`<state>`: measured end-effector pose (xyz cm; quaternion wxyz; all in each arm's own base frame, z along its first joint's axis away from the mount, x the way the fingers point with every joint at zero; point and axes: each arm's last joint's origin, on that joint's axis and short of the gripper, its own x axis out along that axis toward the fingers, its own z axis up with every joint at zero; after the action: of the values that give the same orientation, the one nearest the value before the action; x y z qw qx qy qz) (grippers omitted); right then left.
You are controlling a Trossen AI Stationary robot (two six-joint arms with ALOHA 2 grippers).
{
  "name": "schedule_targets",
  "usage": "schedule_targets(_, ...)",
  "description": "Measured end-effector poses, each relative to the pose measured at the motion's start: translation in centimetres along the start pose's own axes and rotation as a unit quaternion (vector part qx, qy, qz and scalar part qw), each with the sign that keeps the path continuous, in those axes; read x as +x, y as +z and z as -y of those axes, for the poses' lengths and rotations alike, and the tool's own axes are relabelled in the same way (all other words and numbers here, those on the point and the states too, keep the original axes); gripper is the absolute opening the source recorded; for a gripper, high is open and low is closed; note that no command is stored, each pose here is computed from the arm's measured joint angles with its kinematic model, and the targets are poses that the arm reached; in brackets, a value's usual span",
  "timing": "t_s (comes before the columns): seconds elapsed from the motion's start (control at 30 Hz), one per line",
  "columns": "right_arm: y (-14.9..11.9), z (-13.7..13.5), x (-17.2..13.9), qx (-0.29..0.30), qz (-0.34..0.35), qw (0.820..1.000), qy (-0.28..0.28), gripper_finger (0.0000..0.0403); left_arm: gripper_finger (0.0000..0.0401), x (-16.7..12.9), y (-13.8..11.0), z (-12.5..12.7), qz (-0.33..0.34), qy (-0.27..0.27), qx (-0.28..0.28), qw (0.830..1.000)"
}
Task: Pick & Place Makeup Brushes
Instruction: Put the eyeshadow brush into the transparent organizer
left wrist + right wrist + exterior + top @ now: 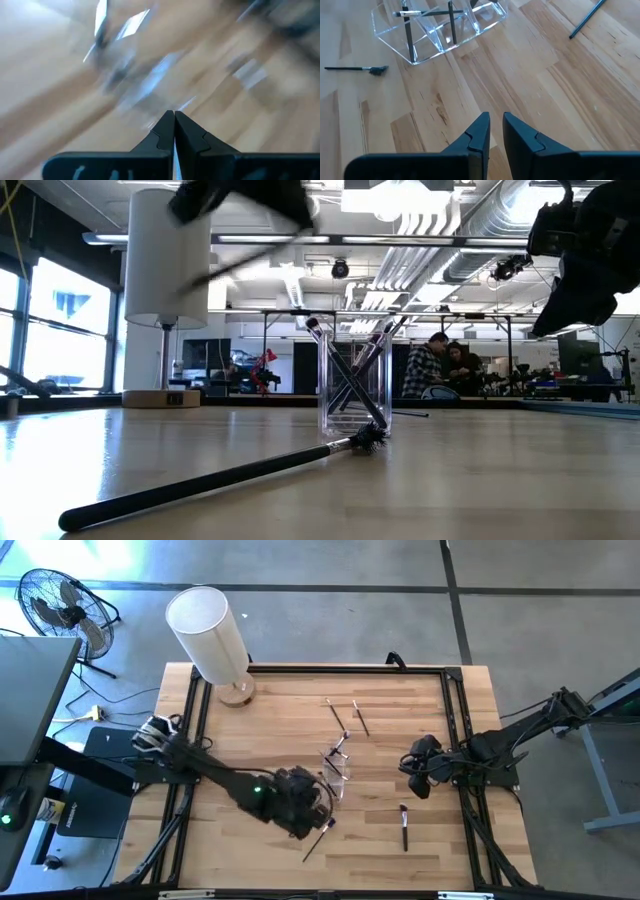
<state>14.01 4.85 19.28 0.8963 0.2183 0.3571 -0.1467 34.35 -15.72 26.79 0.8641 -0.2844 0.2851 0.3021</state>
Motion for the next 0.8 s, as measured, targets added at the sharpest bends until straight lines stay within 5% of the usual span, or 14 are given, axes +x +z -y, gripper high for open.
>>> schedule_targets(0.2, 0.1, 0.0, 0.0, 0.006, 0.006, 1.000, 0.001, 0.0048, 0.0000, -1.8, 2.5, 1.0, 0.138, -0.029, -0.001, 0.990)
schedule_targets(0.53, 0.2, -0.2, 0.0, 0.010, 0.008, 1.000, 0.008, 0.0046, 0.0000, -0.5, 5.8, 2.0, 0.207, -0.068, 0.085, 0.972)
schedule_targets(0.8, 0.3, -0.3, 0.0, 0.013, 0.012, 1.000, 0.019, 0.0040, 0.0000, 1.9, 4.8, 0.8, 0.247, -0.093, 0.103, 0.959)
